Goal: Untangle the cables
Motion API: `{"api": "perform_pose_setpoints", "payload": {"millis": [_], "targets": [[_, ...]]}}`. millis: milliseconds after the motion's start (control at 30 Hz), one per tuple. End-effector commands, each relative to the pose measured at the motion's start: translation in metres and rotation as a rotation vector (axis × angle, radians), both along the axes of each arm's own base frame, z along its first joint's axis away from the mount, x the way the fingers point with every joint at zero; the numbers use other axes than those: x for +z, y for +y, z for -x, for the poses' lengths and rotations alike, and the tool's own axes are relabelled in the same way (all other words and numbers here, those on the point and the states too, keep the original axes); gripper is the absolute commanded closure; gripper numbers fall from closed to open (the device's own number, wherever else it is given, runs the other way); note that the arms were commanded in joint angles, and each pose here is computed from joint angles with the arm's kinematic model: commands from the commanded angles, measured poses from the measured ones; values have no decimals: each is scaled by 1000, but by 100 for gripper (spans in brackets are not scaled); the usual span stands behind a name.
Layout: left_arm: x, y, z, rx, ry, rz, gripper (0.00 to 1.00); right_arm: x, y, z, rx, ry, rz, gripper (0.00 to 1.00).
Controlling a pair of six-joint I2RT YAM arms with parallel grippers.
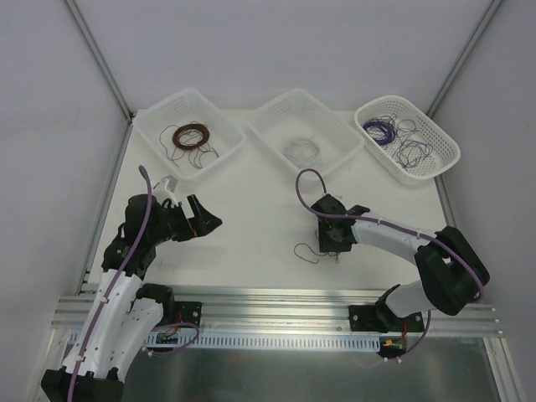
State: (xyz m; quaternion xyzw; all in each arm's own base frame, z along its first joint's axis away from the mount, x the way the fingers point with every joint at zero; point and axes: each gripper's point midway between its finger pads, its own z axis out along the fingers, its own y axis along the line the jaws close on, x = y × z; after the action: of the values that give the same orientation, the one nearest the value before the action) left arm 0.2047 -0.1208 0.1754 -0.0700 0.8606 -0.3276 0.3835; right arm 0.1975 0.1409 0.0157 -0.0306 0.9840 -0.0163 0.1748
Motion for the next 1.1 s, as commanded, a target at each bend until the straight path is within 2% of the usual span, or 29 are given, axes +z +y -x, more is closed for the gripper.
{"api": "perform_pose_setpoints", "payload": {"millis": [0, 133, 167, 233, 400, 667, 867, 1067], "targets": [[2, -15, 8, -33, 32, 76, 1, 5, 14, -10, -1, -9, -45, 58], [-4, -25, 11, -47, 58, 62, 1, 8, 23, -11, 42, -19, -74, 79], [-2, -29, 12, -49, 62, 67, 1, 9, 24, -11, 49, -20, -78, 90], [-6, -35, 11, -57, 82, 60, 1, 14, 34, -11, 90, -40, -90, 99], [-3, -69, 13, -131, 102, 70, 1, 36, 65, -6, 219, -124, -142, 99], [7, -100, 6, -106, 114, 113, 3, 96, 138, 8, 375, -297, -479, 99], [18, -121, 0, -74, 96, 132, 10, 131, 174, 21, 428, -401, -623, 99], [15, -141, -4, -59, 100, 130, 18, 148, 193, 29, 458, -429, -665, 99]]}}
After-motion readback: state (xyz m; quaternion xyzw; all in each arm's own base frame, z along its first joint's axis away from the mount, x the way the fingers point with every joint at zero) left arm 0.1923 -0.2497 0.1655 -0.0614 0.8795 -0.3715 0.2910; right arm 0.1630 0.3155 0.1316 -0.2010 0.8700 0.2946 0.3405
